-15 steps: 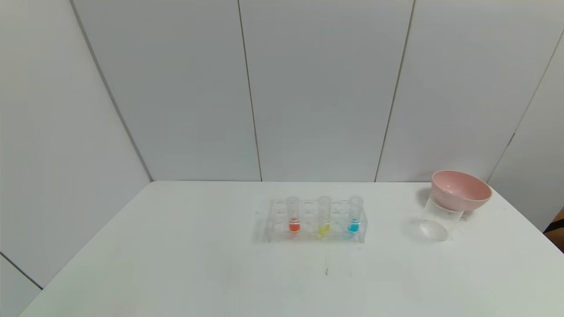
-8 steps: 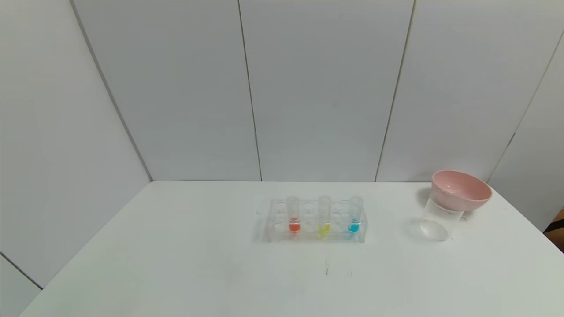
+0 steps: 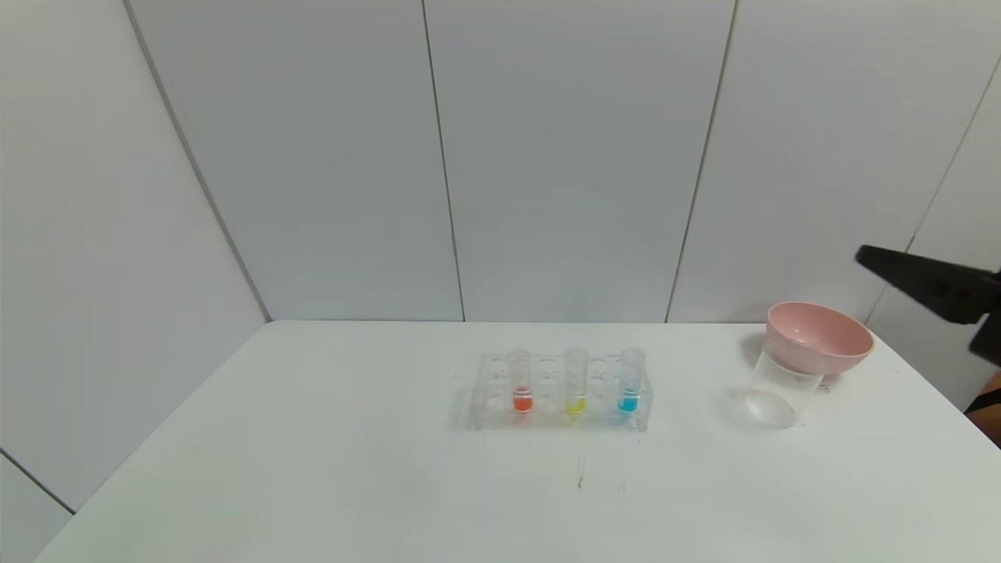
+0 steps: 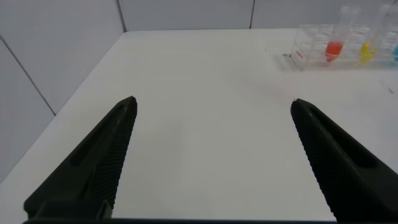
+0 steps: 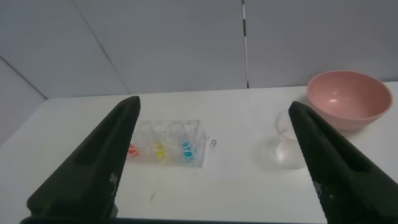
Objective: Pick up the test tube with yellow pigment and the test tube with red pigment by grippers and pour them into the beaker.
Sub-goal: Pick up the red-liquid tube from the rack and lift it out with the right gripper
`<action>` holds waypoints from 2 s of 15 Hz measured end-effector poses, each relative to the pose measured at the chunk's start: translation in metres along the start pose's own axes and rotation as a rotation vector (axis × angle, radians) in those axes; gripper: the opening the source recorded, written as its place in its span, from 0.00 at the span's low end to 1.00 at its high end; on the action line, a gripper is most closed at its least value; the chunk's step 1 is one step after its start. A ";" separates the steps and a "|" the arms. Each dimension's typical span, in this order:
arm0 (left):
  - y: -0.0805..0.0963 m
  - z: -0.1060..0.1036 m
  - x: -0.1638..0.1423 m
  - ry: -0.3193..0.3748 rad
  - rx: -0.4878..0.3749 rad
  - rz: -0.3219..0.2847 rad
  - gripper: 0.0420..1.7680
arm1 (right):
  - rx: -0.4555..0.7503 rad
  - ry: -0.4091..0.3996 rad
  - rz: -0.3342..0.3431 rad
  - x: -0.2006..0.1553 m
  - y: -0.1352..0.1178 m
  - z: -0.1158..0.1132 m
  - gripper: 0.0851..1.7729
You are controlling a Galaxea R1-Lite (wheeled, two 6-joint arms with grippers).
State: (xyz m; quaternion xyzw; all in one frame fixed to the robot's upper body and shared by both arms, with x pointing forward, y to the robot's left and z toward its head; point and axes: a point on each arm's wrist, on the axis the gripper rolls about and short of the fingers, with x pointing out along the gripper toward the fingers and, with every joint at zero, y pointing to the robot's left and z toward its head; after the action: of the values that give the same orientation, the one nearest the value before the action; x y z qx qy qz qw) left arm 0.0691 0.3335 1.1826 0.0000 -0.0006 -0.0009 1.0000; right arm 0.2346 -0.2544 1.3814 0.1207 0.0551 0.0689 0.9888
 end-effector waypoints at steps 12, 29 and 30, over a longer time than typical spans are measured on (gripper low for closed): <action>0.000 0.000 0.000 0.000 0.000 0.000 1.00 | -0.175 0.038 0.054 0.069 0.156 -0.148 0.96; 0.000 0.000 0.000 0.000 0.000 0.000 1.00 | -0.184 0.106 0.023 0.222 0.163 -0.234 0.96; 0.000 0.000 0.000 0.000 0.000 0.000 1.00 | -0.185 0.107 0.020 0.225 0.162 -0.236 0.96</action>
State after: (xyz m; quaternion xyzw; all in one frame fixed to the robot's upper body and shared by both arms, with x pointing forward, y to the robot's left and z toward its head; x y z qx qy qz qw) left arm 0.0691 0.3335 1.1826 0.0000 -0.0006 -0.0009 1.0000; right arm 0.4064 -0.0106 1.1732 0.0253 0.1002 0.0898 0.9906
